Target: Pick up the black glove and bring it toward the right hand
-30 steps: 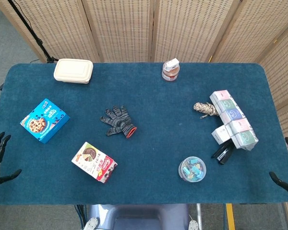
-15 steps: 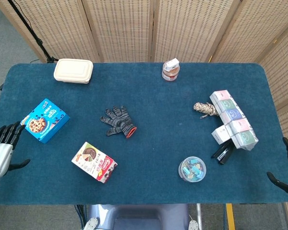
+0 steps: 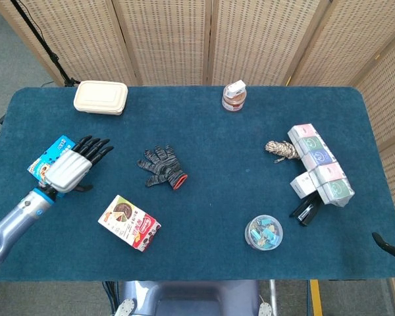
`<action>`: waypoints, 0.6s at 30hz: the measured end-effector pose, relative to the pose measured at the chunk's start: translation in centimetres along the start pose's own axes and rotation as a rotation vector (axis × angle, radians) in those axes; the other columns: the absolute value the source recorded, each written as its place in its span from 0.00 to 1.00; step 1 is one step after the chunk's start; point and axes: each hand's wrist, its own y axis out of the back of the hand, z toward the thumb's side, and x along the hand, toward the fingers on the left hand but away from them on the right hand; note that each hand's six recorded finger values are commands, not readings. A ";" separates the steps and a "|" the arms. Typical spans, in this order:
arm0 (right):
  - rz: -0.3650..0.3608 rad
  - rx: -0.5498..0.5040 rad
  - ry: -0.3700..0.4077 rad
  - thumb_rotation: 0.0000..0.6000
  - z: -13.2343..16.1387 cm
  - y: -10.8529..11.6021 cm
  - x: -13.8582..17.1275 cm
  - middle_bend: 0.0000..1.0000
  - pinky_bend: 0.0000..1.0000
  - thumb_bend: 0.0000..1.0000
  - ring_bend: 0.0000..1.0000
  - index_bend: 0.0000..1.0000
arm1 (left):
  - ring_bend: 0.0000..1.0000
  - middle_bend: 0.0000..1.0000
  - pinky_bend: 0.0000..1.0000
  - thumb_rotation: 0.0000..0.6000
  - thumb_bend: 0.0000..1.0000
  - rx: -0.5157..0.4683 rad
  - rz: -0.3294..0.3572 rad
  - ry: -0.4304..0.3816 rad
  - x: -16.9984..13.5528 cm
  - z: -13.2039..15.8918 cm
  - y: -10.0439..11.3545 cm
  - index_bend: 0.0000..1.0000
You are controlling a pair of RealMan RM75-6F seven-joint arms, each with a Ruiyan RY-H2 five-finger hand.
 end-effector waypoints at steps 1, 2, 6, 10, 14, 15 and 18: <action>0.002 0.003 -0.004 1.00 -0.1 -0.1 -0.1 0.00 0.00 0.00 0.00 0.00 | 0.00 0.00 0.00 1.00 0.00 0.006 -0.012 -0.013 1.0 0.4 -0.1 0.00; 0.003 0.006 -0.008 1.00 -0.2 -0.2 -0.2 0.00 0.00 0.00 0.00 0.00 | 0.00 0.00 0.00 1.00 0.00 0.013 -0.028 -0.031 2.3 1.1 -0.3 0.00; 0.012 0.020 -0.023 1.00 -0.5 -0.6 -0.4 0.00 0.00 0.00 0.00 0.00 | 0.00 0.00 0.00 1.00 0.00 0.047 -0.057 -0.078 6.2 3.0 -0.9 0.00; 0.020 0.032 -0.040 1.00 -0.9 -0.9 -0.7 0.00 0.00 0.00 0.00 0.00 | 0.00 0.00 0.00 1.00 0.00 0.083 -0.089 -0.113 9.5 4.8 -1.3 0.00; 0.023 0.040 -0.051 1.00 -1.1 -1.1 -0.8 0.00 0.00 0.00 0.00 0.00 | 0.00 0.00 0.00 1.00 0.00 0.115 -0.132 -0.154 12.7 7.2 -1.9 0.00; 0.023 0.042 -0.054 1.00 -1.2 -1.1 -0.9 0.00 0.00 0.00 0.00 0.00 | 0.00 0.00 0.00 1.00 0.00 0.121 -0.142 -0.162 13.3 7.7 -2.1 0.00; 0.023 0.038 -0.055 1.00 -1.2 -1.1 -0.9 0.00 0.00 0.00 0.00 0.00 | 0.00 0.00 0.00 1.00 0.00 0.134 -0.175 -0.186 14.9 9.4 -2.6 0.00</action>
